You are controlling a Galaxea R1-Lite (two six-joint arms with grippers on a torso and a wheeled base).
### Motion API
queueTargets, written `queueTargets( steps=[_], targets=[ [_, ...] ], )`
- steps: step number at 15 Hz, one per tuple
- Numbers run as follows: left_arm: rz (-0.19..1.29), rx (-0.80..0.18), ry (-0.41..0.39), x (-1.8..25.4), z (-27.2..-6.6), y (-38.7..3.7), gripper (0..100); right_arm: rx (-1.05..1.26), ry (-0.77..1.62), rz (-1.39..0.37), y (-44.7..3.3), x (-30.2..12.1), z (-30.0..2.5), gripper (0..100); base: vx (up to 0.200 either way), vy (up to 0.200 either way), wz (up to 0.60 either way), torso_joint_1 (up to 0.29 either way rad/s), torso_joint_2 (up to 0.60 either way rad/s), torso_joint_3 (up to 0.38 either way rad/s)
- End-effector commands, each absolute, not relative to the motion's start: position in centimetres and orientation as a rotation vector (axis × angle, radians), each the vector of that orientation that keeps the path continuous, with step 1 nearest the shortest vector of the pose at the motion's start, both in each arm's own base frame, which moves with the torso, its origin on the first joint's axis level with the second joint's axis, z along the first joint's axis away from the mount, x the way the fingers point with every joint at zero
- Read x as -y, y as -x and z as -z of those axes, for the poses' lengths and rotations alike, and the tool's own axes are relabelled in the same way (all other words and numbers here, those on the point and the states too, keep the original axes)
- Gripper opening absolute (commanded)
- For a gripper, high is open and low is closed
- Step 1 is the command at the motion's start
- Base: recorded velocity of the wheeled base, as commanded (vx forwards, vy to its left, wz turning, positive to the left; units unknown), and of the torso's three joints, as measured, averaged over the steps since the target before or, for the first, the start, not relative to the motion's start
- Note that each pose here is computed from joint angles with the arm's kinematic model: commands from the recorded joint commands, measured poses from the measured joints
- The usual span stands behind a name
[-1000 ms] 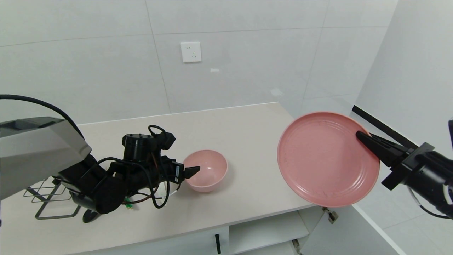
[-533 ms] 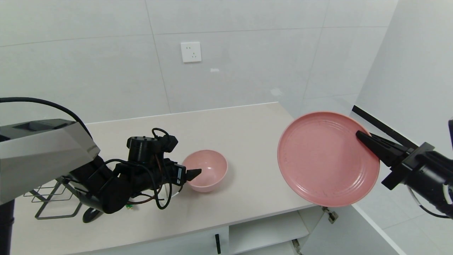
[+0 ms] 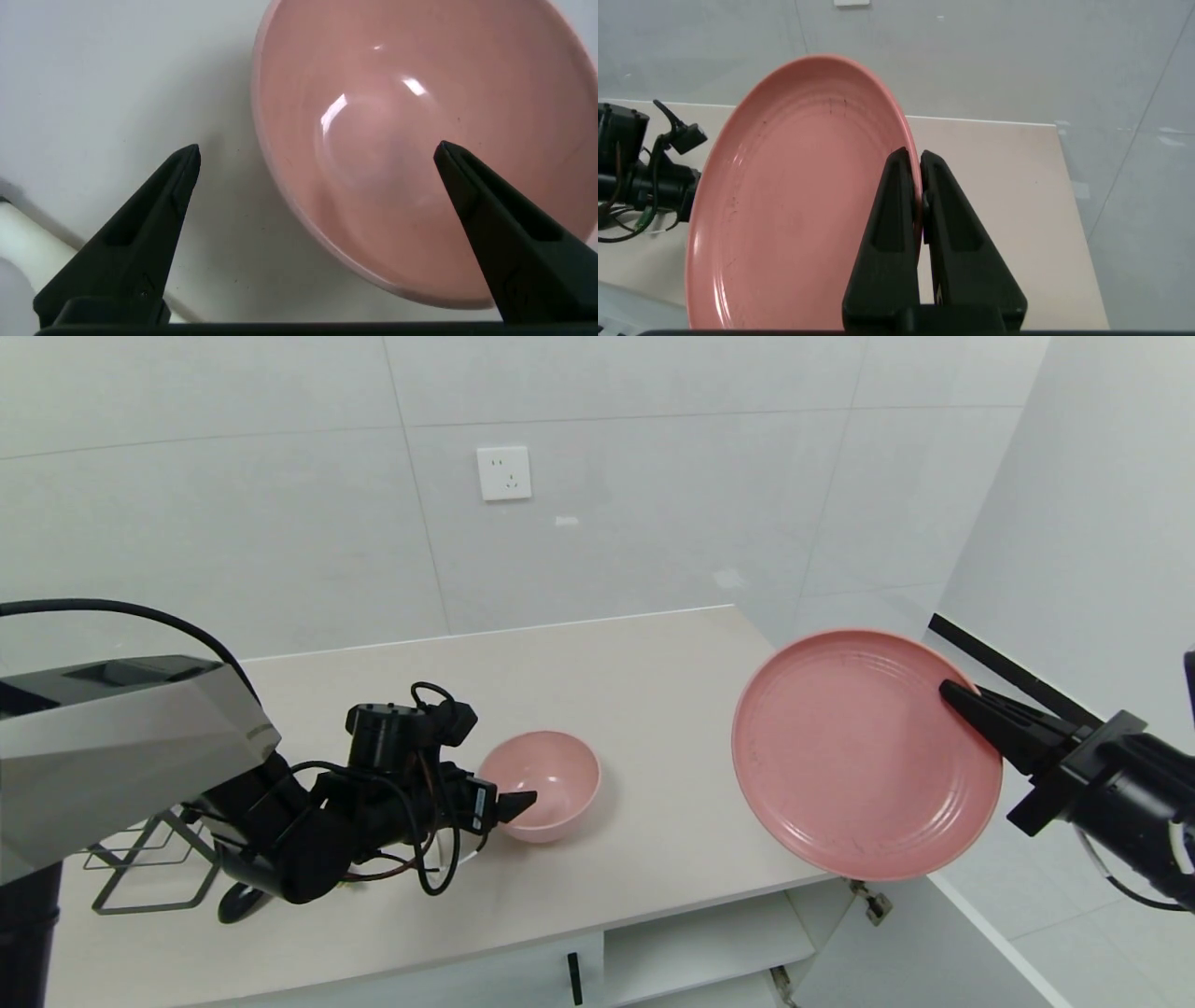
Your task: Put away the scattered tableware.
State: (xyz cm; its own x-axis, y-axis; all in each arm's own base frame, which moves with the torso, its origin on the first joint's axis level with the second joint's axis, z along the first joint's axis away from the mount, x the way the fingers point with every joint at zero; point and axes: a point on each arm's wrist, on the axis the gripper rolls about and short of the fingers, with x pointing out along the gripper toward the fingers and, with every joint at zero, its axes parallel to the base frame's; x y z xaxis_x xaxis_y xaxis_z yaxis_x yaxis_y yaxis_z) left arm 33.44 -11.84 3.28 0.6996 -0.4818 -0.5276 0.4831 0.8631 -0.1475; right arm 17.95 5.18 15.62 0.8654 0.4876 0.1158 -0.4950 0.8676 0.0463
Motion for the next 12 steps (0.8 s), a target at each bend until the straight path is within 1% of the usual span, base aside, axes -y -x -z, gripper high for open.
queueTargets(
  steps=[1,2,6,7,12],
  targets=[
    [0.538,-0.591,-0.002,11.9,-3.1,-33.5,100,0.102,-0.076,-0.516,-17.9,-5.2,-15.6,0,0.000,0.000,0.00,0.000,0.00,0.000],
    [0.538,-0.589,-0.002,11.9,-3.1,-33.5,0,0.104,-0.076,-0.516,-18.0,-5.2,-15.7,0,0.000,0.000,0.00,0.000,0.00,0.000],
    [0.551,-0.580,-0.005,12.3,-3.4,-33.3,0,0.102,-0.076,-0.516,-17.9,-5.2,-15.6,0,0.000,0.000,0.00,0.000,0.00,0.000],
    [0.554,-0.551,-0.004,12.4,-3.7,-33.4,0,0.102,-0.076,-0.516,-17.9,-5.2,-15.6,0,0.000,0.000,0.00,0.000,0.00,0.000],
    [0.571,-0.317,-0.003,13.0,-6.0,-33.8,0,0.104,-0.076,-0.516,-17.9,-5.2,-15.7,0,0.000,0.000,0.00,0.000,0.00,0.000]
  ],
)
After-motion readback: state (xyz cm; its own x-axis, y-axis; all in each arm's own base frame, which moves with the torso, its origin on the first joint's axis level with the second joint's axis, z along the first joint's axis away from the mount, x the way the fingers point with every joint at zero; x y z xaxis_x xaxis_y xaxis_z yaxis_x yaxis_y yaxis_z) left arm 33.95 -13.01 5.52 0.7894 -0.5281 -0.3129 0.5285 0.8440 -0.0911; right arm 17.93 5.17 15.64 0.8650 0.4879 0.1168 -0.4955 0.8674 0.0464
